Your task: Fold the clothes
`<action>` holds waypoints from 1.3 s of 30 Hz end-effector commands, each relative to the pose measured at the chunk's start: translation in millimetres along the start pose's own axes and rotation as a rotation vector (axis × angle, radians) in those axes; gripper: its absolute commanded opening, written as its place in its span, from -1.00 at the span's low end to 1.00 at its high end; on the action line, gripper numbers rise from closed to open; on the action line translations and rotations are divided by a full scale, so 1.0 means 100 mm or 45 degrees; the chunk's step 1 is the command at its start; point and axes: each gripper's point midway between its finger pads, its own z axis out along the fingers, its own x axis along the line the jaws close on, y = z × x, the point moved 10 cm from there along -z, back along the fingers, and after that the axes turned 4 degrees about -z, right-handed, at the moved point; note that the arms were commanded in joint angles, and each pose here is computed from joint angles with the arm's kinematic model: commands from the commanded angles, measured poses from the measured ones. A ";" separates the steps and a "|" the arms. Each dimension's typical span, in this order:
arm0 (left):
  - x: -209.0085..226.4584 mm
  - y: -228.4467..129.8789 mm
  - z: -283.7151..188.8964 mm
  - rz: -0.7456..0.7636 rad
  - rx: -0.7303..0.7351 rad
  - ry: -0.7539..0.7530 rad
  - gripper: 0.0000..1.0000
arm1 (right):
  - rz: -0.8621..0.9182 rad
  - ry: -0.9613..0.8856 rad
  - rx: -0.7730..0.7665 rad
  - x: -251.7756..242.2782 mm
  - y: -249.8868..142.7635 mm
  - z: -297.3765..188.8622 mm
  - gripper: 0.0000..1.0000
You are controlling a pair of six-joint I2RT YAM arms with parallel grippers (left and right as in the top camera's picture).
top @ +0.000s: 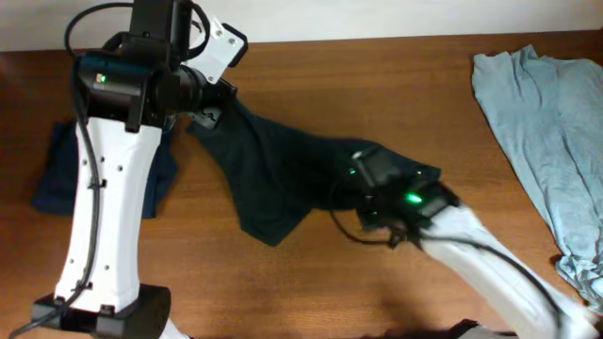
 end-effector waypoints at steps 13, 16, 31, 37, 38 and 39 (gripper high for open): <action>-0.32 -0.52 -1.86 -0.005 -0.567 0.158 -0.99 | 0.436 -0.011 -0.806 -0.71 -0.34 -2.21 -0.92; -0.43 -0.75 -2.15 0.009 -0.645 0.147 -0.99 | 0.447 0.000 -0.839 -0.77 -0.41 -2.41 -0.92; -0.19 -0.31 -1.38 -0.143 -0.407 0.144 -0.99 | 0.512 -0.023 -0.662 -0.70 -0.23 -2.25 -0.91; 0.10 0.18 -0.16 -0.153 -0.171 0.164 -0.98 | 0.515 -0.294 -0.339 -0.66 0.22 -1.58 -0.92; 0.14 0.22 0.03 -0.153 -0.134 0.176 -0.99 | 0.527 -0.337 -0.276 -0.69 0.34 -1.40 -0.92; 0.17 0.26 0.28 -0.131 -0.089 0.171 -0.98 | 0.547 -0.373 -0.221 -0.73 0.45 -1.21 -0.92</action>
